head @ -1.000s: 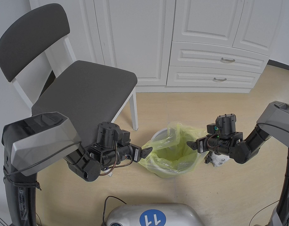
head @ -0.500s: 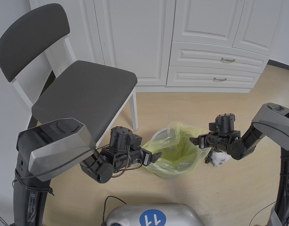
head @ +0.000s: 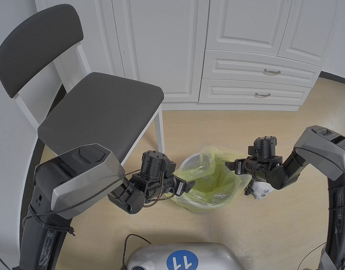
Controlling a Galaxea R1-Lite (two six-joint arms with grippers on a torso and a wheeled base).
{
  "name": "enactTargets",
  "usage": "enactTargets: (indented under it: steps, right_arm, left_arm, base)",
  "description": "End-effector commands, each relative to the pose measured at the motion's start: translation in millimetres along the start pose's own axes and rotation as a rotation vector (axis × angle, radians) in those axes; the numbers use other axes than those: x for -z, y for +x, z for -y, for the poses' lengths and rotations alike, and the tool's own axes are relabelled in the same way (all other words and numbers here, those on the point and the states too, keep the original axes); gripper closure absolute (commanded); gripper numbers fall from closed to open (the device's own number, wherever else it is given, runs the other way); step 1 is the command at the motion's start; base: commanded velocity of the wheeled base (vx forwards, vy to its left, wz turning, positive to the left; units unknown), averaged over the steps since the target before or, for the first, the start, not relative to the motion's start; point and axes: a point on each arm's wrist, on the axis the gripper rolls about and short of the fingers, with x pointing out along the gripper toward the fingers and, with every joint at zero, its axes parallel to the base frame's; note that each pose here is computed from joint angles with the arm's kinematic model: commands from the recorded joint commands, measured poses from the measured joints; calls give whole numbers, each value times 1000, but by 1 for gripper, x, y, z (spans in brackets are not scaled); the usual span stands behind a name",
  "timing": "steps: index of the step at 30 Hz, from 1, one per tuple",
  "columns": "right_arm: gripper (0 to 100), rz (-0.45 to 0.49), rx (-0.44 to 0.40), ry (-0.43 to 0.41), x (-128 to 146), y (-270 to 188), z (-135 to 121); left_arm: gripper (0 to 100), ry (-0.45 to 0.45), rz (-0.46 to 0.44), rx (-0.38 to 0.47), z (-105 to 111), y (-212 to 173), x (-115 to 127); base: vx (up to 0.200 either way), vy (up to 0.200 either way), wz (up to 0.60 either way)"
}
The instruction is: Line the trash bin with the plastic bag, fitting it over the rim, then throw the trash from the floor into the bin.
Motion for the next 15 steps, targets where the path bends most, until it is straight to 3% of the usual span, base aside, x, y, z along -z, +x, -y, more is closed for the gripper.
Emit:
enactTargets:
  steps: [1, 15]
  right_arm:
    - [0, 12, 9, 44, 1, 12, 3]
    - [0, 59, 27, 87, 1, 27, 11]
  left_arm:
    - [0, -10, -3, -72, -18, 18, 2]
    - [0, -32, 39, -117, -39, 25, -7]
  base:
    - [0, 0, 0]
    - [0, 0, 0]
